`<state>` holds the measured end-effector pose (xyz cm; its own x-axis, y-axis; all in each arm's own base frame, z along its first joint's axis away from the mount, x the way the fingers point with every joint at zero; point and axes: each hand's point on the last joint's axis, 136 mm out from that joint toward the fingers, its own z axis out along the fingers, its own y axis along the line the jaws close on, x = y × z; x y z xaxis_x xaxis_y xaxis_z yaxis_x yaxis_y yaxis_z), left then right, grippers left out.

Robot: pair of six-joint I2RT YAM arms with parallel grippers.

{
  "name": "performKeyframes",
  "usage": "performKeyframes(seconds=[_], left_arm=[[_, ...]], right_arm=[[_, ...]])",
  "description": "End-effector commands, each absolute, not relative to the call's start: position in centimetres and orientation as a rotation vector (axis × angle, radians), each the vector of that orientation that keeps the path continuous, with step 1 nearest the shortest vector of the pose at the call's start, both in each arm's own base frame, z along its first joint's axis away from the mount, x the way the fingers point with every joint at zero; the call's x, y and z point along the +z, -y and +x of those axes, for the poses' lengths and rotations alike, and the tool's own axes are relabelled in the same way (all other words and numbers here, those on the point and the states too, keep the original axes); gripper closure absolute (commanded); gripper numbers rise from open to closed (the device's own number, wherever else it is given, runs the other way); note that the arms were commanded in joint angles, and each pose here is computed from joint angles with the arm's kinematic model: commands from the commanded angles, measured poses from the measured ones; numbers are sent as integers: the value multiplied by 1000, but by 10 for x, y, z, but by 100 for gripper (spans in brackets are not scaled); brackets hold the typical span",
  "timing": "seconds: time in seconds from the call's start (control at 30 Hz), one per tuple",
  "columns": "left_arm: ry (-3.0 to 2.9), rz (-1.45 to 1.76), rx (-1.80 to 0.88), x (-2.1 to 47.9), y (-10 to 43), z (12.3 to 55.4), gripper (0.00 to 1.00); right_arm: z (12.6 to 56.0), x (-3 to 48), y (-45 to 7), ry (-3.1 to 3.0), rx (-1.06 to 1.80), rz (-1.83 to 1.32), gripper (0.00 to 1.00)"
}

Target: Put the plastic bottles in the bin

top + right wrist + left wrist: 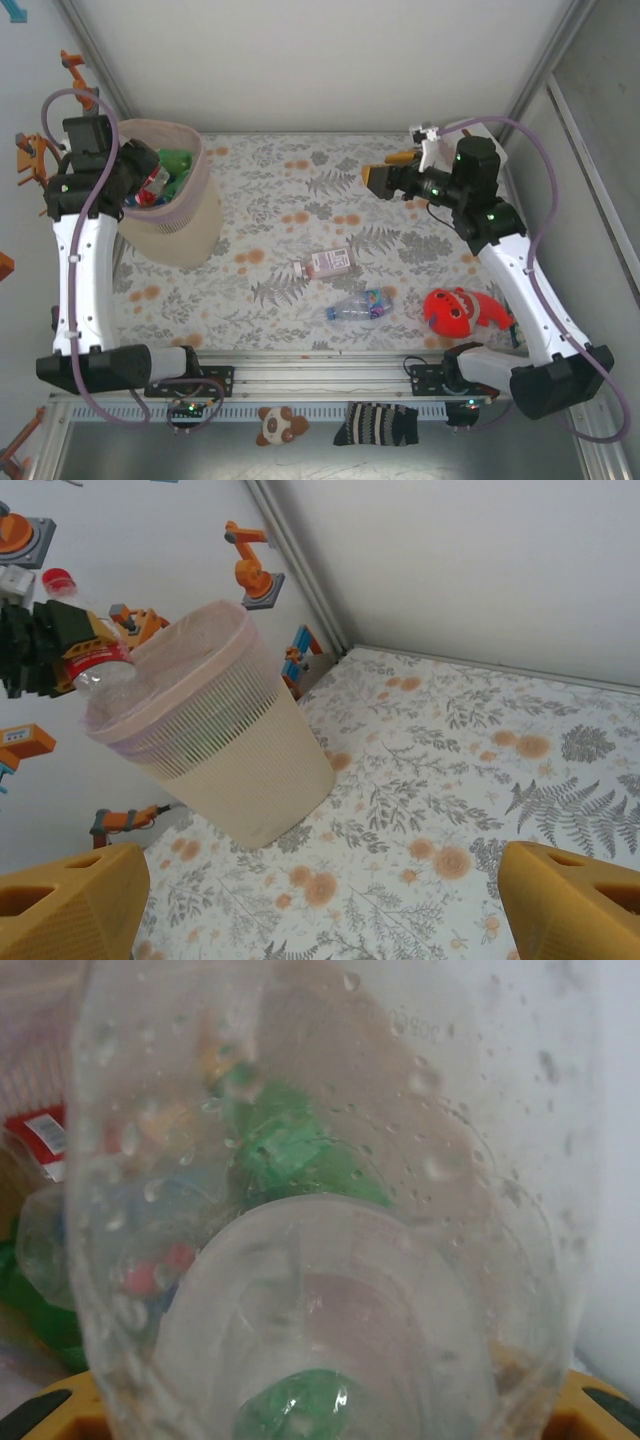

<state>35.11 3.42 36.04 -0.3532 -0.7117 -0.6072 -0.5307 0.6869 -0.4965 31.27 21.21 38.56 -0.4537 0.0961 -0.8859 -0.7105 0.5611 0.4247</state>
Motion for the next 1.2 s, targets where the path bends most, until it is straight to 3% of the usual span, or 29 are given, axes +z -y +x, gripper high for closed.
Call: performKeyframes(seconds=[0.0,0.23,0.53,0.83,1.17], left_arm=[[-1970,-1141,-469,354,-35,369,71],[-1875,-1407,-726,322,-49,404,70],[-1823,-1602,-796,295,-52,414,50],[-1738,-1637,-782,314,-57,397,29],[-1691,-1595,-821,342,-52,379,26]], right_arm=[[306,414,-216,-1712,1030,-565,11],[309,408,-217,-1729,1020,-572,11],[307,408,-215,-1728,998,-583,11],[303,410,-213,-1726,991,-578,11],[289,424,-208,-1691,987,-577,11]])
